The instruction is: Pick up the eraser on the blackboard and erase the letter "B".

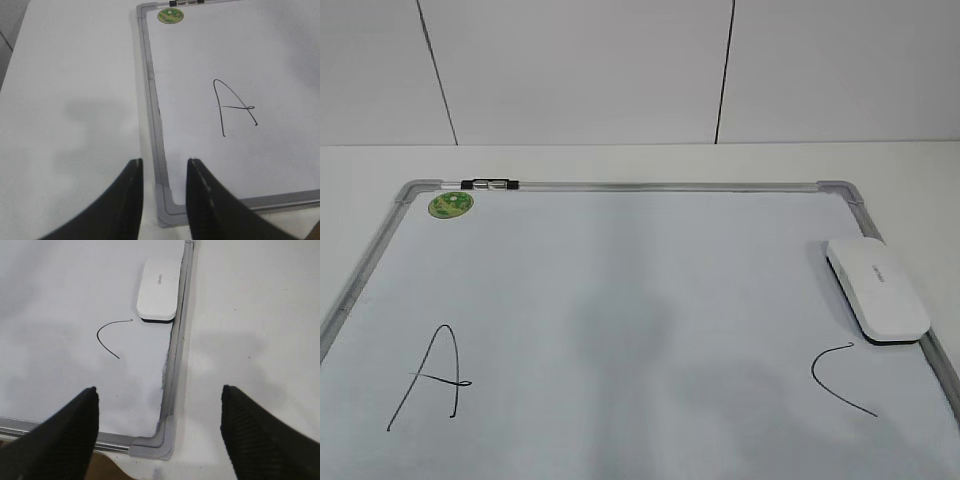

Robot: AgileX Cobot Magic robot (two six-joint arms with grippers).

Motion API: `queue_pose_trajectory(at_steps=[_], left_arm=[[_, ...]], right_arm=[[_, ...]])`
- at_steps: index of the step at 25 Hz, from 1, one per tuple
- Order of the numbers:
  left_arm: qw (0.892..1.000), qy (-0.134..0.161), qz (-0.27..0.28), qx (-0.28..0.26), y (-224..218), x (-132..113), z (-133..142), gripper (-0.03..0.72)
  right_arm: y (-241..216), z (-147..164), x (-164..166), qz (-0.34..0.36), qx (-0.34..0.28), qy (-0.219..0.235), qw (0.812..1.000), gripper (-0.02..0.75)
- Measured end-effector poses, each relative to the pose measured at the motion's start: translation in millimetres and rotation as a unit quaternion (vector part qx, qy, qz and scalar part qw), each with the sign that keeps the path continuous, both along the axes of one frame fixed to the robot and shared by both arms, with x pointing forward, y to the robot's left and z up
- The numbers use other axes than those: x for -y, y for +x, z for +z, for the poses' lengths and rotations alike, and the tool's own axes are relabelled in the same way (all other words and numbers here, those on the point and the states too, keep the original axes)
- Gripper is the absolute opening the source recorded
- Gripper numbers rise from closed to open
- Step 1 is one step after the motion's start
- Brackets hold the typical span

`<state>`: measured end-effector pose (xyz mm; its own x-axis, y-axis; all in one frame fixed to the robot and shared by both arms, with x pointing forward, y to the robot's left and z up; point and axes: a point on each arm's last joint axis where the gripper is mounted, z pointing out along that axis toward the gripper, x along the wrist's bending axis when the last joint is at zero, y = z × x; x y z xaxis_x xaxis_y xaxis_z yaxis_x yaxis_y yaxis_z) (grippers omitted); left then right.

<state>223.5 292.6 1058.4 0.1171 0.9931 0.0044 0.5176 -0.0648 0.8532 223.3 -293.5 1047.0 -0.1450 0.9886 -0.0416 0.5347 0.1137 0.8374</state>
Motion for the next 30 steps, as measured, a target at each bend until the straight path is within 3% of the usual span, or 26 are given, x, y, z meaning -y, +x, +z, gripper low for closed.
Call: queue_pose_trajectory(at_steps=[30], left_arm=[[1.000,-0.001,0.004,0.019,7.0,-0.4,-3.2,0.226]], right_arm=[[3.7,-3.4,2.5,-0.013,0.011,-0.006,1.000,0.585]])
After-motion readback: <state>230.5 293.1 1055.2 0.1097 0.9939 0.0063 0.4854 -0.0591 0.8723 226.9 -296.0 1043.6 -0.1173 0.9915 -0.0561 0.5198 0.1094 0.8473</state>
